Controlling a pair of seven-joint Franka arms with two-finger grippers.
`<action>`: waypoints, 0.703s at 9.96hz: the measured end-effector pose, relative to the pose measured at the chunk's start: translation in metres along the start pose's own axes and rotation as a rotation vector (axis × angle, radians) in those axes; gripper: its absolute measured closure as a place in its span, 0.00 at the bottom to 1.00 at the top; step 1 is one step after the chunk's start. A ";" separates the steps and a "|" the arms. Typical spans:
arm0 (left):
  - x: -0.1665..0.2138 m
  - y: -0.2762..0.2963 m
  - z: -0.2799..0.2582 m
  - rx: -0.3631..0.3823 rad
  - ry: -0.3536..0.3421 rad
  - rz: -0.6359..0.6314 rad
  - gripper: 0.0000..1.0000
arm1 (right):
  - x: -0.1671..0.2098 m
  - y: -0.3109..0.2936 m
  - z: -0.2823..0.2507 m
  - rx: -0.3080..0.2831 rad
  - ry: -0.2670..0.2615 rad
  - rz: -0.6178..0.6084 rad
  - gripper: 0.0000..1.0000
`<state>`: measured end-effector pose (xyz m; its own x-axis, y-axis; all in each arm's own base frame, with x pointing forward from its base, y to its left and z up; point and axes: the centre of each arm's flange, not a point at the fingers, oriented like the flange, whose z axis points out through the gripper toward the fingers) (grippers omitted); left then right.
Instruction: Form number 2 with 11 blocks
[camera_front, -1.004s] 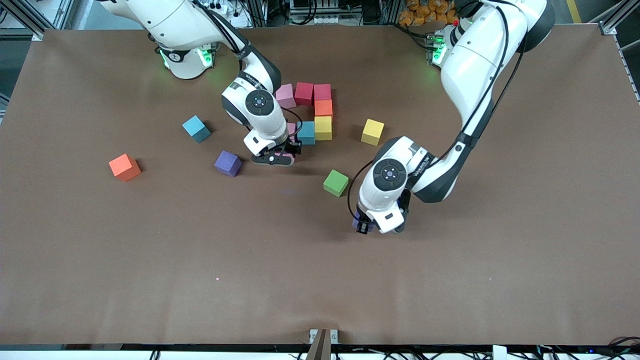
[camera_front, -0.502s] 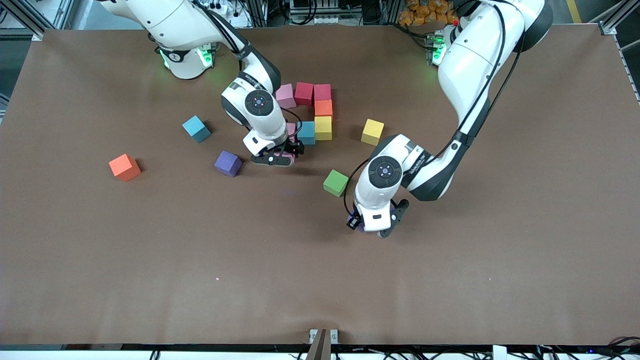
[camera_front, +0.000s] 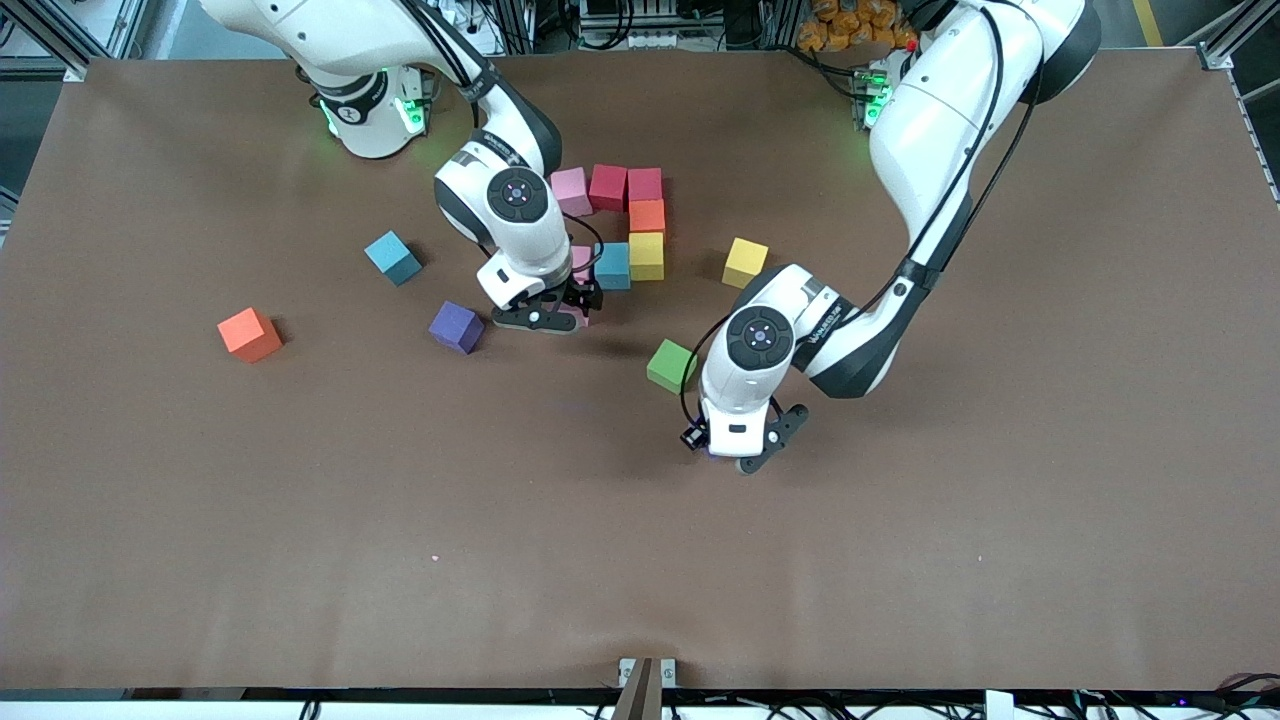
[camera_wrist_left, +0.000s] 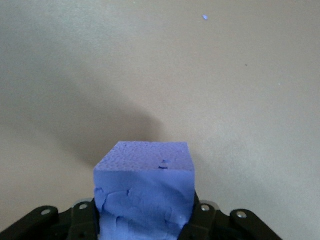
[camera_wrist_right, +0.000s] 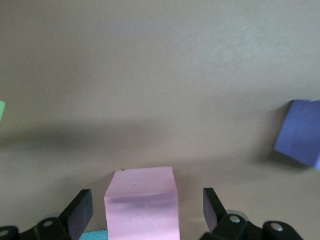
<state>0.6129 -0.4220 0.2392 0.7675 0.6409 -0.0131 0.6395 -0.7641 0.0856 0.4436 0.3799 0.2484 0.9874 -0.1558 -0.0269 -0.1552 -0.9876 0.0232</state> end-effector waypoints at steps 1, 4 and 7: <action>-0.002 0.001 -0.001 -0.003 0.000 0.052 0.41 | 0.014 0.006 -0.017 -0.021 -0.031 0.011 0.00; -0.044 0.023 -0.018 -0.045 0.008 0.174 0.41 | 0.066 0.040 -0.069 -0.029 -0.107 -0.070 0.00; -0.100 0.041 -0.026 -0.104 0.015 0.282 0.41 | 0.092 0.081 -0.053 -0.106 -0.085 -0.162 0.00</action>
<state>0.5616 -0.5153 0.2697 0.9130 0.4059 0.0406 0.3923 -0.9009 0.1856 0.5233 0.2866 0.3011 0.9925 -0.0010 -0.1226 0.0134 -0.9931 0.1165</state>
